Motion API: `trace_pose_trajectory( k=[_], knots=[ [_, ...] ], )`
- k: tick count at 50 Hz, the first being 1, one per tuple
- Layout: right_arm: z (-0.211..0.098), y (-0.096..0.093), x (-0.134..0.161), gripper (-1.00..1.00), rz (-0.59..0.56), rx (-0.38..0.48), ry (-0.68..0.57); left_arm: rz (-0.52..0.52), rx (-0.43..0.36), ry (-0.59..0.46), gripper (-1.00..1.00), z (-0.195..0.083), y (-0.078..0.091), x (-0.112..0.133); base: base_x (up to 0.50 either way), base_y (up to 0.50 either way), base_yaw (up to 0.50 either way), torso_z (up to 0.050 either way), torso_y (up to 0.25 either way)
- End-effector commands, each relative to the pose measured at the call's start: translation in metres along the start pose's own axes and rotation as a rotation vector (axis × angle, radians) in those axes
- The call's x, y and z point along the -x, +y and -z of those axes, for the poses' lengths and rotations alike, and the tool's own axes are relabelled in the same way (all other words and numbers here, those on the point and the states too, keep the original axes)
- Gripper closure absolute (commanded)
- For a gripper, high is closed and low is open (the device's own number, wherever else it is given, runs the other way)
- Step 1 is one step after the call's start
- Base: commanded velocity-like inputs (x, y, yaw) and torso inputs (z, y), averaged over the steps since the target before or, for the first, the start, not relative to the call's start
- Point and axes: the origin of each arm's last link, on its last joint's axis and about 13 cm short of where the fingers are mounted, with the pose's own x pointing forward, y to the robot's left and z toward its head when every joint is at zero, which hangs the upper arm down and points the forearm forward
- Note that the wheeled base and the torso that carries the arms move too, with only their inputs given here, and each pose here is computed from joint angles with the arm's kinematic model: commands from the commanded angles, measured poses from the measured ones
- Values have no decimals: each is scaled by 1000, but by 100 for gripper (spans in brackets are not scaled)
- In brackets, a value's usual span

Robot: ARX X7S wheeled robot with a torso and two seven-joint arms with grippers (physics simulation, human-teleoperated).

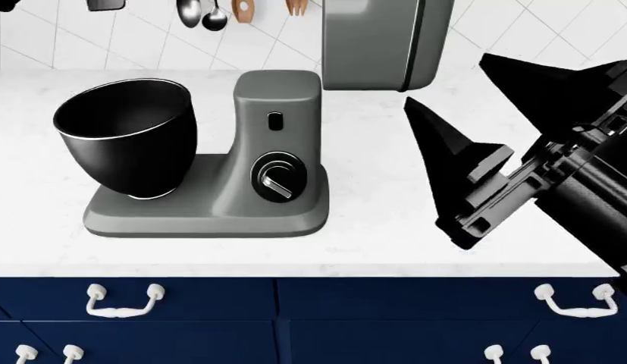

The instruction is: Place the cheese in the stand mixer bowl.

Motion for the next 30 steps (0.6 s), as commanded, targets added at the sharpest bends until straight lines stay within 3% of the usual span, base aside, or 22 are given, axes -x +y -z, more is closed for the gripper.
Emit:
trace_pose_trajectory(
  k=[1, 19, 30],
  knots=[
    [-17, -1, -1, -100, 83, -55, -82, 124, -83, -109, -100, 26, 7, 52, 0, 0, 0, 0, 0],
    [-33, -1, 1, -100, 119, -90, -151, 196, -106, -196, -100, 58, 8, 72, 0, 0, 0, 0, 0],
    [-37, 0, 2, -100, 131, -99, -171, 256, -156, -234, -100, 72, 0, 79, 0, 0, 0, 0, 0]
  ],
)
